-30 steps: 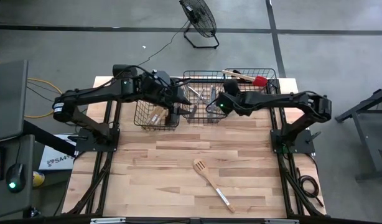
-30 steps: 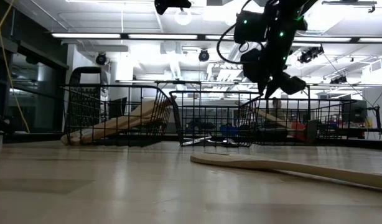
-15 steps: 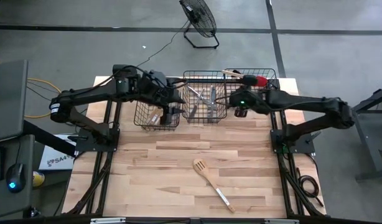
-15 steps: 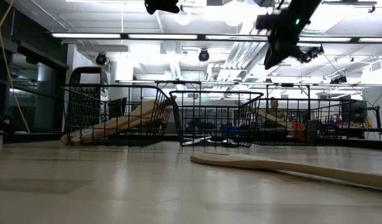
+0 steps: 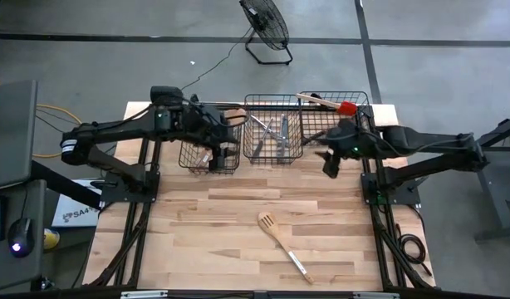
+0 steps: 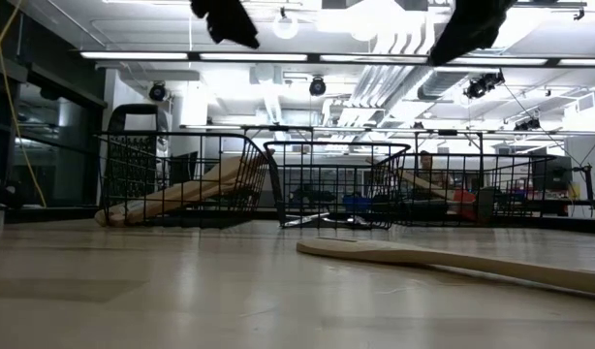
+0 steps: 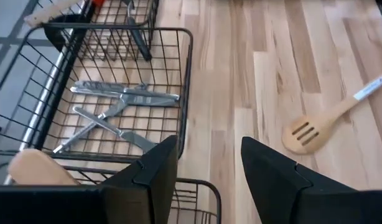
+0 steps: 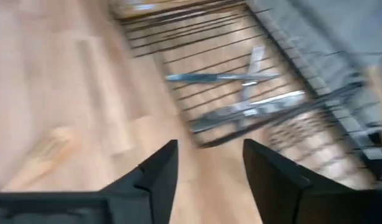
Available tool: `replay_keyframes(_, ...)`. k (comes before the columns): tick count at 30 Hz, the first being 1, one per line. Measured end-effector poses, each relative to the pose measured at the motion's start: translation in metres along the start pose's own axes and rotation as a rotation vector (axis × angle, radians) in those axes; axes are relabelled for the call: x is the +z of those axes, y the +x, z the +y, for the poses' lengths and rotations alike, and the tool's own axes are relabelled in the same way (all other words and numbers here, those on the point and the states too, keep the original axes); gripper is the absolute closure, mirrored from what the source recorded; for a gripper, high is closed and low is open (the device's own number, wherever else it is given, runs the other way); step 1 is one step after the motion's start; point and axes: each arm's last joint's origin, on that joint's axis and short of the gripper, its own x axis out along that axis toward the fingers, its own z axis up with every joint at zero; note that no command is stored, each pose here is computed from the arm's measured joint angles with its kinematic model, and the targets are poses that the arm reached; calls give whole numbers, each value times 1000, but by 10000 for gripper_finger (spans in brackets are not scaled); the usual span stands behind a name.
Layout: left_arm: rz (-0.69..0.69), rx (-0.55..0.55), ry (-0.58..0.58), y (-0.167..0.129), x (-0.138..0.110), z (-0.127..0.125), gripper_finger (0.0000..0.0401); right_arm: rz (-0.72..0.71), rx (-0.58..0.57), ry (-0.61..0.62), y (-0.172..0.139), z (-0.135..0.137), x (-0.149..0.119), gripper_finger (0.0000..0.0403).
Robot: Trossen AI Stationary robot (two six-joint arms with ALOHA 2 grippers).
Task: Pick & Place Kitchen Items
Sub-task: Put the wooden serving spoon into the left wire basket
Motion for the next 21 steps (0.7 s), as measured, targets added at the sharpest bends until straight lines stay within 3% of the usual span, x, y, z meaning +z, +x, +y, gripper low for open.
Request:
replay_keyframes(6,-44,1,-20,0,-14,-4,228,52,221,72,-10,23,-8,196)
replay_keyframes(14,-86,-3,-36,-12,-21,-8,228,194,434,202,-19,57,-20,196)
replay_keyframes(21,-99,-17,2,-16,-21,-21,228,271,493,289,-28,85,-31,207)
